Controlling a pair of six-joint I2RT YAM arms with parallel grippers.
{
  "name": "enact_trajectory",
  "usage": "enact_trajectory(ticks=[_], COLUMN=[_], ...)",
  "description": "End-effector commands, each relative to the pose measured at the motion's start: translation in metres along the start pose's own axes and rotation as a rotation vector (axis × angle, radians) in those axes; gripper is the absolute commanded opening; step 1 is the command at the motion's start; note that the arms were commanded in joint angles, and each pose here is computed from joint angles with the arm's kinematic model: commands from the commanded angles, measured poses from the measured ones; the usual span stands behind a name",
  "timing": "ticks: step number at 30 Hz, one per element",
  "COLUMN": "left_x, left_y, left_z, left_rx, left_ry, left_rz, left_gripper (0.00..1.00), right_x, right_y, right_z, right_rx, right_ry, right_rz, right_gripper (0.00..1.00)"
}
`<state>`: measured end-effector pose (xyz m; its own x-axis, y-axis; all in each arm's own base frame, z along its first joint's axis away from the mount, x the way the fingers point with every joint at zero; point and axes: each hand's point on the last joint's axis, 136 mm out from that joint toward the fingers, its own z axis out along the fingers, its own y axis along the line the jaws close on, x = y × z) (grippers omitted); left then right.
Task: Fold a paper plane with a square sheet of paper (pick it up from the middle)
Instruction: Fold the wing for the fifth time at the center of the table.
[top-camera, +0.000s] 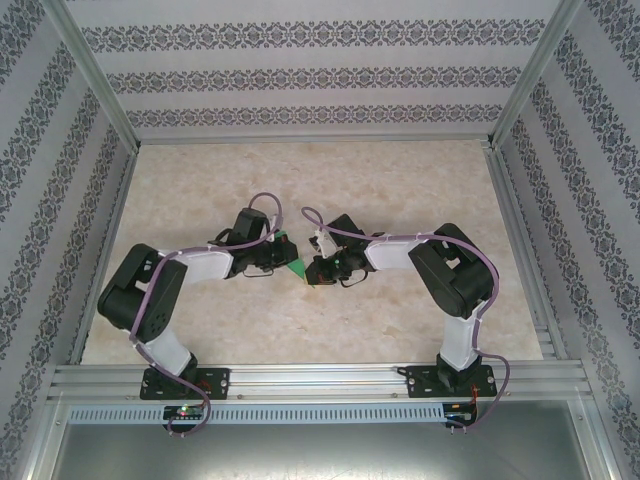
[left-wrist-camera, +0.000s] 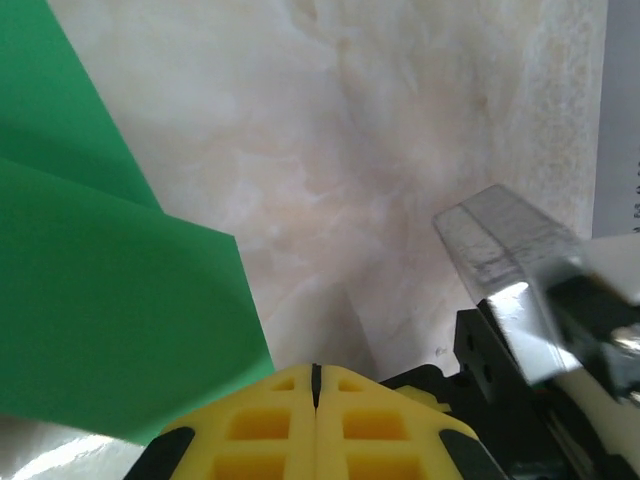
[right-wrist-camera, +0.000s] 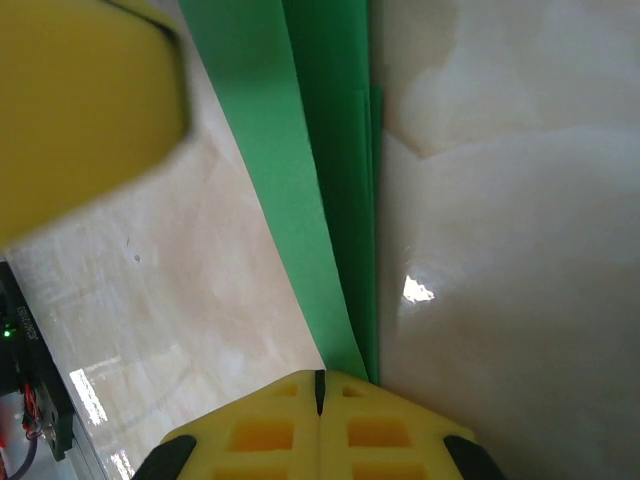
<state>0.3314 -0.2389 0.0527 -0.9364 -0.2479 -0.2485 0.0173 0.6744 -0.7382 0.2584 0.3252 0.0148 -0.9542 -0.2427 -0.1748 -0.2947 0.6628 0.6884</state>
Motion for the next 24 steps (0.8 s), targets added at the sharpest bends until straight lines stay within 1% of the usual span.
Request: enact_trajectory(ticks=[1, 3, 5, 11, 16, 24], left_x=[0.003, 0.007, 0.009, 0.005, -0.006, -0.034], left_y=[-0.011, -0.011, -0.006, 0.027, 0.062, 0.106], left_z=[0.012, 0.017, 0.020, 0.019, 0.007, -0.012], left_rx=[0.077, 0.090, 0.074, -0.066, -0.144, -0.189], left_ry=[0.025, 0.046, 0.053, 0.013, -0.044, -0.088], left_rz=[-0.007, -0.009, -0.016, -0.025, -0.071, -0.125], left_gripper=[0.01, 0.00, 0.00, 0.00, 0.00, 0.01], right_x=[0.051, 0.052, 0.053, 0.058, 0.066, 0.088], right_y=[-0.047, -0.048, -0.048, -0.054, -0.061, -0.077], right_z=[0.007, 0.008, 0.008, 0.008, 0.007, 0.008], right_rx=[0.156, 0.159, 0.162, 0.178, 0.198, 0.241], right_ry=[0.144, 0.147, 0.149, 0.161, 0.180, 0.231], right_rz=[0.136, 0.137, 0.139, 0.146, 0.158, 0.190], right_gripper=[0.00, 0.00, 0.00, 0.00, 0.00, 0.00])
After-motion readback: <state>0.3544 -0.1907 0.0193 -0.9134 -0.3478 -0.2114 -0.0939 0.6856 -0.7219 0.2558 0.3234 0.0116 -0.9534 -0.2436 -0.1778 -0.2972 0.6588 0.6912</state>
